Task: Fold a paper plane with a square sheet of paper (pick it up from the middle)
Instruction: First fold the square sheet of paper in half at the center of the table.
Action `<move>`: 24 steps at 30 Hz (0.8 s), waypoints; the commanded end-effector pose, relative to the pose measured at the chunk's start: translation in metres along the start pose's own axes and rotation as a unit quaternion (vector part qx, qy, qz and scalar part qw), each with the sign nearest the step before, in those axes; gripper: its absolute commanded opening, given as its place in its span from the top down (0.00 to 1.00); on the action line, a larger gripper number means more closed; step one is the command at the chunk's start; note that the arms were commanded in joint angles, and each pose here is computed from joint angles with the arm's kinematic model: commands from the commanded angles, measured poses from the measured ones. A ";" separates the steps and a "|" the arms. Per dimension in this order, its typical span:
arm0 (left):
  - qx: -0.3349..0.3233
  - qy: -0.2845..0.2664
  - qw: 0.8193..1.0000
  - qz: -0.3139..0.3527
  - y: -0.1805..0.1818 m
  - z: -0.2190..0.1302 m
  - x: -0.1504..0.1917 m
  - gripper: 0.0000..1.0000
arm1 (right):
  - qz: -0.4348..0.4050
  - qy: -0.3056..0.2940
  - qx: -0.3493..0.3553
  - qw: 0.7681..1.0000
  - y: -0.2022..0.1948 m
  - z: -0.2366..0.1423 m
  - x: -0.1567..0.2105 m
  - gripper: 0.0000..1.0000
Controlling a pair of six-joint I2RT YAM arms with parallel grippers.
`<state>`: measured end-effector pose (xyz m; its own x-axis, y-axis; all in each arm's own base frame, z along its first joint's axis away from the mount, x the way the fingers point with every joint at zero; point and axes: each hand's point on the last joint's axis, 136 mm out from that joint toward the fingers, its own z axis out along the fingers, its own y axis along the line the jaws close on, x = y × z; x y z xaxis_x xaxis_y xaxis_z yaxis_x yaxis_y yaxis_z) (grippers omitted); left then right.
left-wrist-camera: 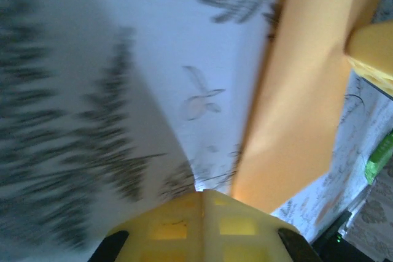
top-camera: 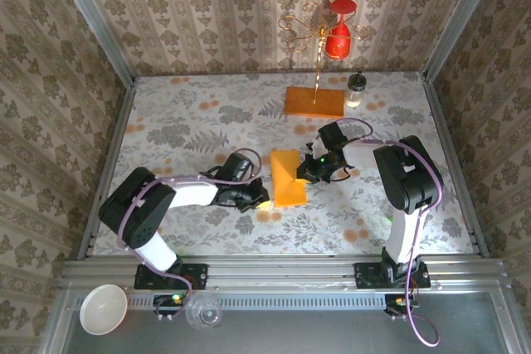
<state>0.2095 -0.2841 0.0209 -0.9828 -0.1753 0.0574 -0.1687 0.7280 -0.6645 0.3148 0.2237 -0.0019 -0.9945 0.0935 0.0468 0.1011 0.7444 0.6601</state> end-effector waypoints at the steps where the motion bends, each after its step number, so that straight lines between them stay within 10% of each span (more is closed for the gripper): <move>1: -0.006 -0.018 1.000 0.006 -0.008 -0.017 -0.007 0.96 | 0.093 0.062 0.275 0.955 -0.146 0.026 0.065 1.00; 11: 0.041 0.016 0.997 0.069 -0.074 0.020 -0.012 0.96 | 0.096 0.060 0.274 0.955 -0.146 0.026 0.066 1.00; 24: -0.092 0.063 0.991 0.069 0.026 0.027 0.042 0.96 | 0.097 0.052 0.280 0.954 -0.147 0.026 0.062 1.00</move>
<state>0.2032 -0.3310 0.0187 -0.9998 -0.0150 -0.0103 -0.0046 0.7560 -0.6546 0.3149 0.2236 -0.0022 -0.9925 0.1075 0.0573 0.1186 0.7444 0.6571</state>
